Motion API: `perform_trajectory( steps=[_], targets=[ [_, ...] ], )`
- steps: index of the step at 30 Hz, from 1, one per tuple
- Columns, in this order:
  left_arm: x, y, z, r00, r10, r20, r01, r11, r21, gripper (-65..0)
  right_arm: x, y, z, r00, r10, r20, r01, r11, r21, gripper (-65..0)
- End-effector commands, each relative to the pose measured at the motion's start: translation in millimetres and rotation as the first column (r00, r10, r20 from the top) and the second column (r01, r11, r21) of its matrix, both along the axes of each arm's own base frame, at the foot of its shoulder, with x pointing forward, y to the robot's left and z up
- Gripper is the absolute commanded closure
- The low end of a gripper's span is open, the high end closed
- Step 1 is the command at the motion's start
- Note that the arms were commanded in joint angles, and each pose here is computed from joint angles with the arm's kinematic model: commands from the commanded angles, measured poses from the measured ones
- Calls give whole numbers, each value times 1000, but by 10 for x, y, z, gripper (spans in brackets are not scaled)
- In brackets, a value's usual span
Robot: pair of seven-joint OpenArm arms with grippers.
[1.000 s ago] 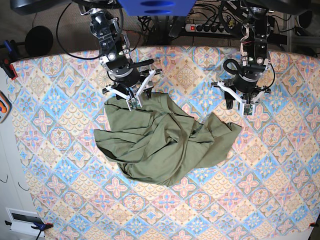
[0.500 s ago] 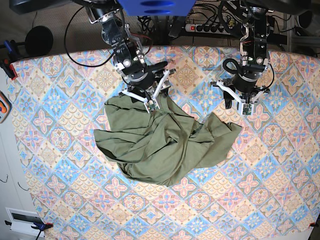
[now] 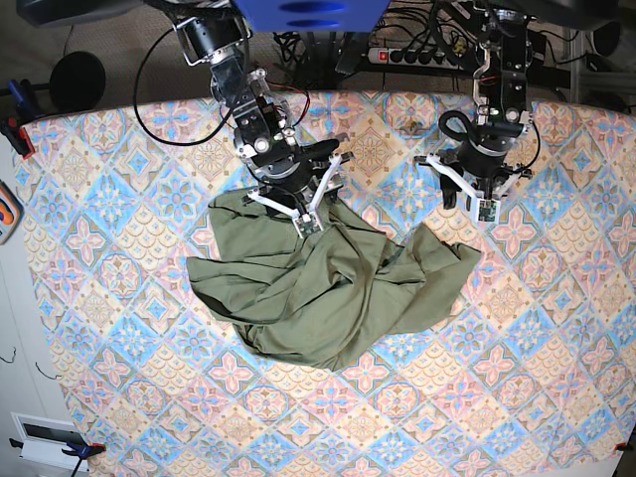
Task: Layout the t-shirt on the table in an organized manner, then fold the t-shirt properly
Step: 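Lower the right gripper onto the crumpled green shirt and grasp it, then lift the shirt with the right gripper and grasp it with the left gripper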
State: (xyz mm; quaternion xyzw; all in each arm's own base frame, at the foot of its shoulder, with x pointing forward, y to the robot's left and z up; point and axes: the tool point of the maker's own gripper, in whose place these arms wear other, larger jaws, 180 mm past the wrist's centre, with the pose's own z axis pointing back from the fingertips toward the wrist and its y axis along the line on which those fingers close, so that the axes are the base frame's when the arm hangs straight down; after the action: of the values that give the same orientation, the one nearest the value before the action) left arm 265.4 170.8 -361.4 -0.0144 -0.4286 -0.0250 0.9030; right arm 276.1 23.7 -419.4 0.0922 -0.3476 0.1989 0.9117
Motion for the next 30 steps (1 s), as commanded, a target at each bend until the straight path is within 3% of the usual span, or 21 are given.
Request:
perform_trajectory(
  steps=[1, 7, 13, 17, 20, 30],
  targets=[
    [61, 19, 102, 999, 0, 39, 0, 1000, 6, -220, 51, 44, 60, 1000, -1, 22, 1, 1000, 17, -319],
    [61, 19, 102, 999, 0, 39, 0, 1000, 6, -220, 0, 27, -55, 1000, 1, -10, -1, 1000, 2, -281],
    [61, 19, 102, 999, 0, 39, 0, 1000, 6, -220, 0, 14, -7, 1000, -3, -1, 3, 1000, 6, -10],
    [64, 19, 107, 999, 0, 42, 0, 1000, 6, -220, 186, 41, 524, 990, -21, 137, 11, 998, 69, -6],
    [64, 19, 107, 999, 0, 42, 0, 1000, 6, -218, 100, -35, 730, 987, -23, 159, 12, 997, 72, -4],
    [63, 29, 109, 999, 1, 44, -1, 1000, 9, -216, -189, -206, 741, 988, -11, 153, 4, 999, 47, -3]
  ],
)
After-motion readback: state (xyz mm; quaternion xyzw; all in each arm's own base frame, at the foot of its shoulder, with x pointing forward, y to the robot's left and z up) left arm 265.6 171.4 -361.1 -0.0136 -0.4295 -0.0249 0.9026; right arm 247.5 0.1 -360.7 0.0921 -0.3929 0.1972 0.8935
